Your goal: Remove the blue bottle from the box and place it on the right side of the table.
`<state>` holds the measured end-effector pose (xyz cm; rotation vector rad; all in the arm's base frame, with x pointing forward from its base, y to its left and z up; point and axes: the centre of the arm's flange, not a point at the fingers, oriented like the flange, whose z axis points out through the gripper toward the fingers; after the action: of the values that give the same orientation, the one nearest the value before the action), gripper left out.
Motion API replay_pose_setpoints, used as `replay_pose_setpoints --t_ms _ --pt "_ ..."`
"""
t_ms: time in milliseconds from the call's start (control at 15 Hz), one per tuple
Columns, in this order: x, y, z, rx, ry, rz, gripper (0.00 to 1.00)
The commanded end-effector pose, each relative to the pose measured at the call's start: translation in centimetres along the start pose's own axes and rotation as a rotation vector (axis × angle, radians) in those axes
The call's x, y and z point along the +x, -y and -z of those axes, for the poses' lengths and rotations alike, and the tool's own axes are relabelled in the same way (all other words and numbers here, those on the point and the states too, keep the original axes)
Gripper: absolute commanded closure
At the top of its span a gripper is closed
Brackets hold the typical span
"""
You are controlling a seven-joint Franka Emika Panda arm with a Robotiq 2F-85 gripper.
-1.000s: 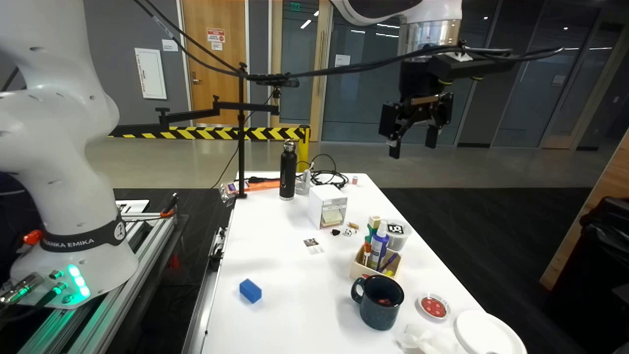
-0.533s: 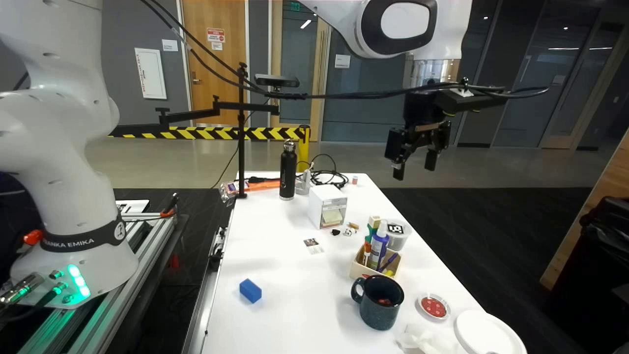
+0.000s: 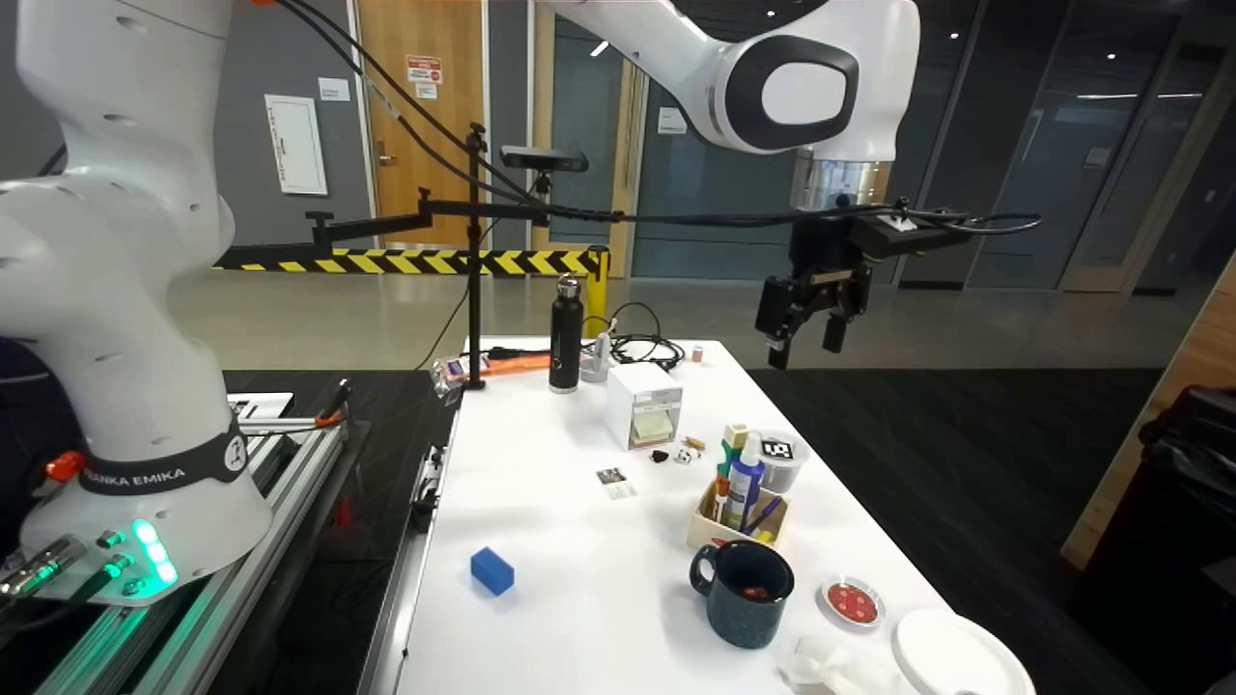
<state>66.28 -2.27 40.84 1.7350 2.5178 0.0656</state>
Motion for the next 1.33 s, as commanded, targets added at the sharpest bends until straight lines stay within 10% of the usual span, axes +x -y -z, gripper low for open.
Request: replay_pose_setpoints --t_ms 0,1267 --pt "-0.5 -2.6 -1.4 0.006 0.008 -0.042 0.0" --pt "2.3 -6.1 -13.1 0.169 -0.064 0.074 0.0"
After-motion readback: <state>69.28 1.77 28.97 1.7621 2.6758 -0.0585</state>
